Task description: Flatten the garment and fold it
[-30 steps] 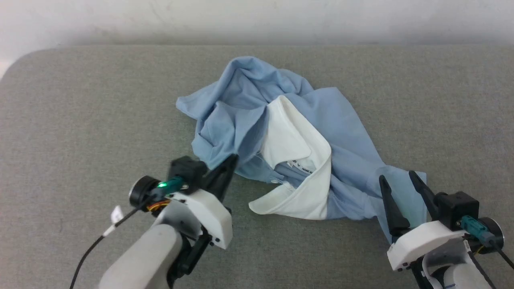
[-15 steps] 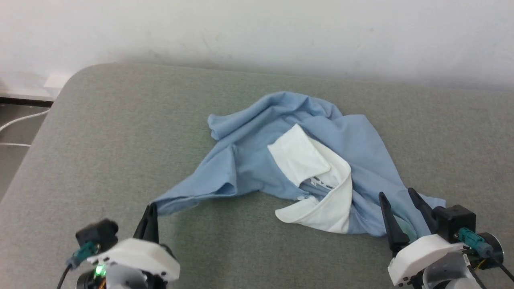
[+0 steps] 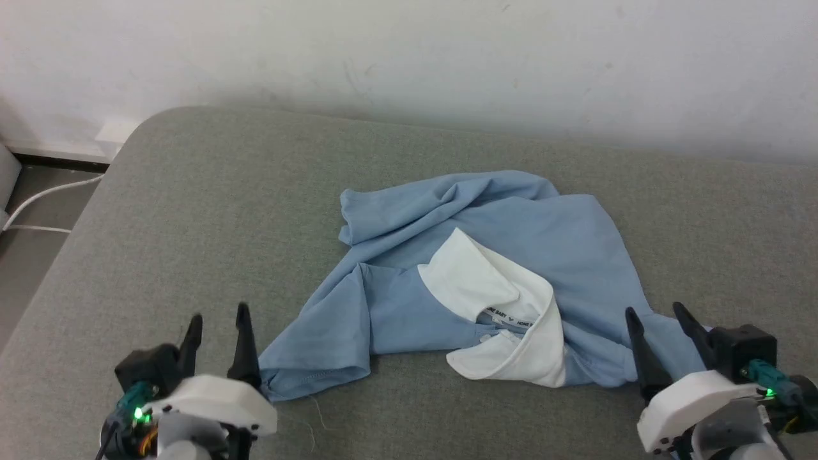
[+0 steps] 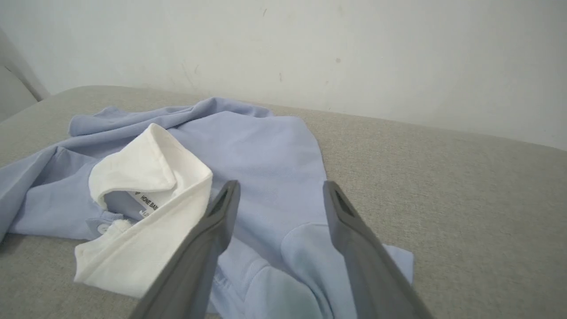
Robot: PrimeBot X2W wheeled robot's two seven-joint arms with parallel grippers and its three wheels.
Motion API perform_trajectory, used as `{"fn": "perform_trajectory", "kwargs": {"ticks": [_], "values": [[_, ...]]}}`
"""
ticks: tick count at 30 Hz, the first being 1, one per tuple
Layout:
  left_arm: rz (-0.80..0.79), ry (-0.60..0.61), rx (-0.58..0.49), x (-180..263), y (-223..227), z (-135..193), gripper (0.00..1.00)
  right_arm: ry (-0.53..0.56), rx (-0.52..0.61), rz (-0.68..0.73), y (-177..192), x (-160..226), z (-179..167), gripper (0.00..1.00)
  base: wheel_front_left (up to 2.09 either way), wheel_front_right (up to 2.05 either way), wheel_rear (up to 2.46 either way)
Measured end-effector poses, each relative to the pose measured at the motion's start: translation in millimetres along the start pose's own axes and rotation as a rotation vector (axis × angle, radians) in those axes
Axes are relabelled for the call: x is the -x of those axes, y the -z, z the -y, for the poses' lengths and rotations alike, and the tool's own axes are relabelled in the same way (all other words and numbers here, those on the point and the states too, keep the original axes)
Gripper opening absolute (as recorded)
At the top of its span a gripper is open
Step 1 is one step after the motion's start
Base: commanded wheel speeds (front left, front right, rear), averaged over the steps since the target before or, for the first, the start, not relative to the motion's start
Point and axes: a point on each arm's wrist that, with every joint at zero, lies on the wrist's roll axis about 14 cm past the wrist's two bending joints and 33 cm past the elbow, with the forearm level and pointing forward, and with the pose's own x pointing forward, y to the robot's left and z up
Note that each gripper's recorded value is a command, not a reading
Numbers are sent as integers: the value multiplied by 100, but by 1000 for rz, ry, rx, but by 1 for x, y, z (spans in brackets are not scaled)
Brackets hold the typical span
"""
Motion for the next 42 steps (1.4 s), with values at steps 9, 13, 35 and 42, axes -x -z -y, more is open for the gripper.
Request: {"fn": "perform_trajectory", "kwargs": {"ticks": [9, 13, 35, 42], "values": [[278, 214, -176, 3, -67, 55, 100, 56, 100, -299, 26, 1, 48, 100, 0, 0, 0], [284, 239, -185, 7, -63, 63, 100, 63, 109, -487, 44, -1, 67, 100, 0, 0, 0], [243, 170, -174, 4, -47, 43, 100, -66, 260, -725, 90, -38, 69, 0, 0, 0, 0], [238, 196, -160, 3, -45, 49, 100, 52, 338, -409, 12, -65, 107, 0, 0, 0, 0]]}}
